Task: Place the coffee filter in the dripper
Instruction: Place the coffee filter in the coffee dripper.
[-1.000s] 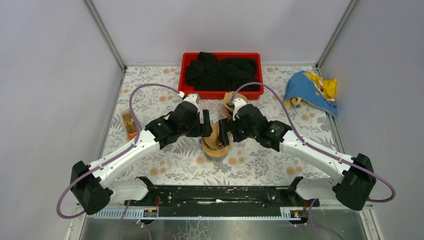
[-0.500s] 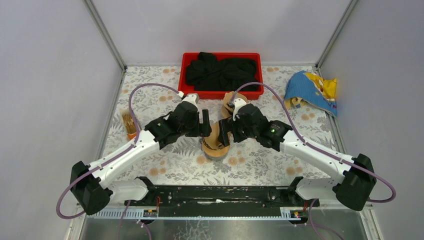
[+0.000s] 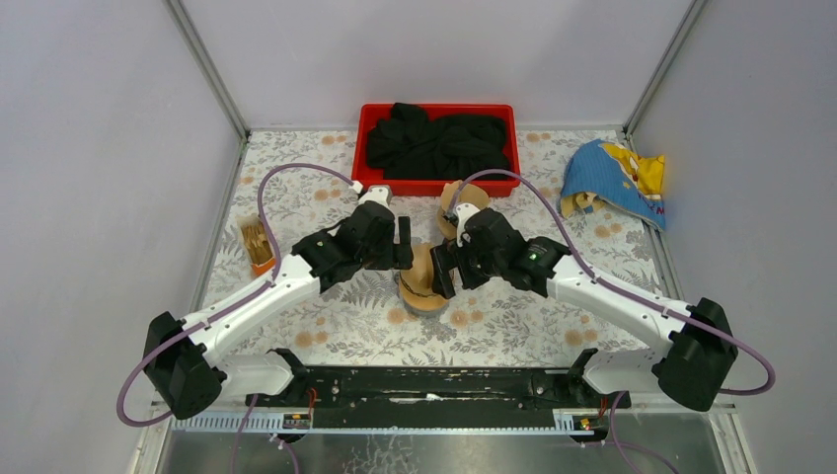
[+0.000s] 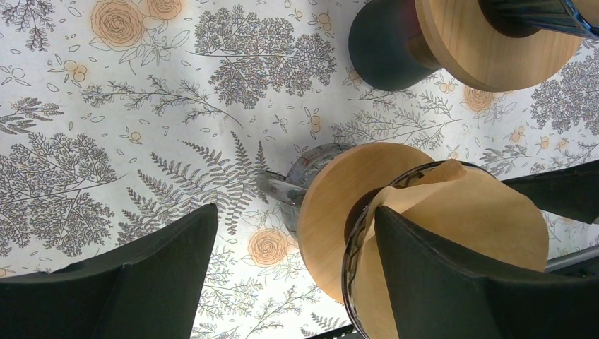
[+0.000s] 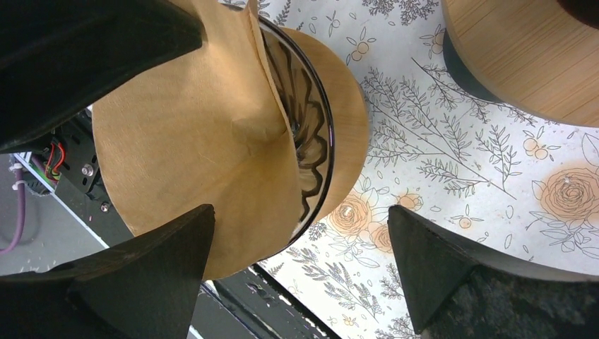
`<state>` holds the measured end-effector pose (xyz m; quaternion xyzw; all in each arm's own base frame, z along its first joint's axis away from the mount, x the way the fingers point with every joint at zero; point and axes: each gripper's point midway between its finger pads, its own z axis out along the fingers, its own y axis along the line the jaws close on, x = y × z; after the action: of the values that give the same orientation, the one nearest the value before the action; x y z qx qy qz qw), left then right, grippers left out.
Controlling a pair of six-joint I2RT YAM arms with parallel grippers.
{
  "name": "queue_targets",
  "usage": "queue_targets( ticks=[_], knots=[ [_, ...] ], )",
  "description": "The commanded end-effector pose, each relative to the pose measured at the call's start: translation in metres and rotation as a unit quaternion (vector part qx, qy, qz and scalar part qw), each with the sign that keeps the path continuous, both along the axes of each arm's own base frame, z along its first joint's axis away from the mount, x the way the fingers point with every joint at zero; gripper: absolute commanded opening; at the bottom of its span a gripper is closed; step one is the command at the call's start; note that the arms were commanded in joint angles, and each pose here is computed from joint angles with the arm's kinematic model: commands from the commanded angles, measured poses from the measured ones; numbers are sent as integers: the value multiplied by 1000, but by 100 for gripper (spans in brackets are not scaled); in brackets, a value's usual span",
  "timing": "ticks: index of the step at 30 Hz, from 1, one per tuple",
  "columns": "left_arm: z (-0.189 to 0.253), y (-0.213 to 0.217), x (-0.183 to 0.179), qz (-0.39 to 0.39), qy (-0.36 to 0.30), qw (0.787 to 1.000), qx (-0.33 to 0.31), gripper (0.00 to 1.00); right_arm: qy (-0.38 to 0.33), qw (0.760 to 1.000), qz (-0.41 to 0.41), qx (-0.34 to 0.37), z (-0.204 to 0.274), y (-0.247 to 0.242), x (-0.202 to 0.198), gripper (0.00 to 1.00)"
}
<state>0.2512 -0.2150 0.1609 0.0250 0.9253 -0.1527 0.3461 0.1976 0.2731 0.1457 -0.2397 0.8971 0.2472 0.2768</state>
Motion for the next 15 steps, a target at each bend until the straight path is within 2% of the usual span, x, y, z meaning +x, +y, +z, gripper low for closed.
queue_targets(
  ticks=[1, 6, 15],
  knots=[
    [6, -1, 3, -4, -8, 1000, -2, 88, -31, 999, -15, 29, 25, 13, 16, 99],
    [8, -2, 2, -10, -9, 1000, -6, 87, -61, 995, -59, 51, 36, 18, 36, 99],
    [9, -5, 2, -17, -11, 1000, -15, 87, -53, 996, -72, 17, 16, 21, 48, 99]
  ],
)
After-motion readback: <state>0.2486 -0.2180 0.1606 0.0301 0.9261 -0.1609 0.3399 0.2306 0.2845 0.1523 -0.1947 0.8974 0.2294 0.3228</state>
